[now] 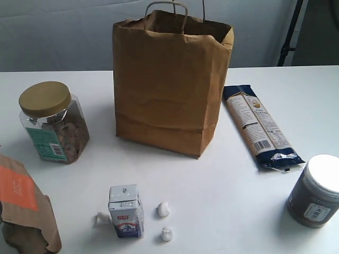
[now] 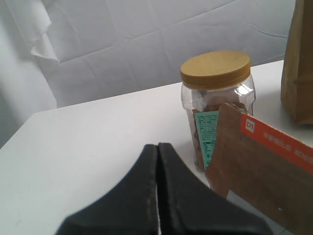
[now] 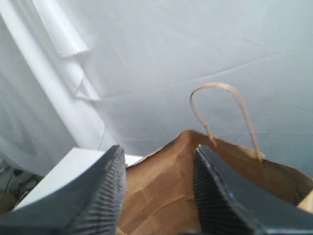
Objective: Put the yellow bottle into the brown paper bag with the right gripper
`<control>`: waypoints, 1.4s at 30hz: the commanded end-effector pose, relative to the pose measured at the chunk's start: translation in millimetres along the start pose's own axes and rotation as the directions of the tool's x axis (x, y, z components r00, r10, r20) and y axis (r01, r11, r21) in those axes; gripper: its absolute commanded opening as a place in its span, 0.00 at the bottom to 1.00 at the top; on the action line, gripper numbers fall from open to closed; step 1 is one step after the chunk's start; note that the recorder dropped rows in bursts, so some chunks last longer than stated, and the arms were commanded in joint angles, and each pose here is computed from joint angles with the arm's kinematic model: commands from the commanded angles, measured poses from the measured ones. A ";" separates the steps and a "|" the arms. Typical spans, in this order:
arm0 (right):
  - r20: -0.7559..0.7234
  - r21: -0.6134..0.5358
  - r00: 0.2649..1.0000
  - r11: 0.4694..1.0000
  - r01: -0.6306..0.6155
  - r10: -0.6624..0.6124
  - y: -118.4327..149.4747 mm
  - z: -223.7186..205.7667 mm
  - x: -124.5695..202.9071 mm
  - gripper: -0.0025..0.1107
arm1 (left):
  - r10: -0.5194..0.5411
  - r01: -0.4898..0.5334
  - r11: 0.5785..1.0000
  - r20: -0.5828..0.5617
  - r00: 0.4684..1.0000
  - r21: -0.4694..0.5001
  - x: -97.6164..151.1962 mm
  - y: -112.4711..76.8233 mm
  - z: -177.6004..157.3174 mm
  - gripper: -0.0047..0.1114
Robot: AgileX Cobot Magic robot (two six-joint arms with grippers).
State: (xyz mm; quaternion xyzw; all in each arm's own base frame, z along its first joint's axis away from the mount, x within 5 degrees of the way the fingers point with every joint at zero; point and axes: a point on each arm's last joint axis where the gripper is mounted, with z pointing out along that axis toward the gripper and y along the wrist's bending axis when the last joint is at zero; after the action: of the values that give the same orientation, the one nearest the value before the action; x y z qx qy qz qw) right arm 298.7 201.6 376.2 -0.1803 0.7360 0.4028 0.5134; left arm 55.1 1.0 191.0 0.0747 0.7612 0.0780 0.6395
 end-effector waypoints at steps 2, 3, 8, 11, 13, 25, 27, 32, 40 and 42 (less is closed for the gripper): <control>0.157 0.110 0.987 0.994 -0.002 -0.015 -10.0 -66.6 2.4 0.16 | -0.006 0.006 1.000 -0.002 1.000 -0.002 1.3 -0.1 0.2 0.04; 0.158 0.185 0.985 0.982 0.034 -0.064 -16.2 -83.4 14.5 0.07 | -0.006 0.006 1.000 -0.002 1.000 -0.002 1.3 -0.1 0.2 0.04; 0.058 0.396 0.967 0.895 0.206 -0.248 -24.1 -140.3 74.2 0.02 | -0.006 0.006 1.000 -0.002 1.000 -0.002 1.3 -0.1 0.2 0.04; 0.032 0.373 0.956 0.891 0.259 -0.292 -26.8 -154.9 116.2 0.02 | -0.006 0.006 1.000 -0.002 1.000 -0.002 1.3 -0.1 0.2 0.04; 0.036 0.363 0.935 0.876 0.316 -0.352 -28.4 -163.2 139.6 0.02 | -0.006 0.006 1.000 -0.002 1.000 -0.002 1.3 -0.1 0.2 0.04; 0.150 0.448 0.820 0.777 0.442 -0.552 -33.4 -201.5 201.7 0.02 | -0.006 0.006 1.000 -0.002 1.000 -0.002 1.3 -0.1 0.2 0.04; 0.147 0.448 0.821 0.777 0.442 -0.552 -33.5 -201.7 201.9 0.02 | -0.006 0.006 1.000 -0.002 1.000 -0.002 1.3 -0.1 0.2 0.04; 0.156 0.415 0.785 0.761 0.499 -0.599 -26.9 -202.7 201.2 0.02 | -0.006 0.006 1.000 -0.002 1.000 -0.002 1.3 -0.1 0.2 0.04; 0.213 0.503 0.765 0.740 0.447 -0.607 -16.9 -231.9 195.2 0.02 | -0.006 0.006 1.000 -0.002 1.000 -0.002 1.3 -0.1 0.2 0.04; 0.243 0.519 0.757 0.741 0.427 -0.606 -12.3 -242.7 195.6 0.02 | -0.006 0.006 1.000 -0.002 1.000 -0.002 1.3 -0.1 0.2 0.04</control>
State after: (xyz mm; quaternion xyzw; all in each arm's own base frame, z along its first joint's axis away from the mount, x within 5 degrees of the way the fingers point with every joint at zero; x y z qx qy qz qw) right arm 86.2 40.0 231.2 -0.1892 0.6019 0.1037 0.7689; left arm 55.1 1.0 191.0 0.0747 0.7612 0.0780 0.6395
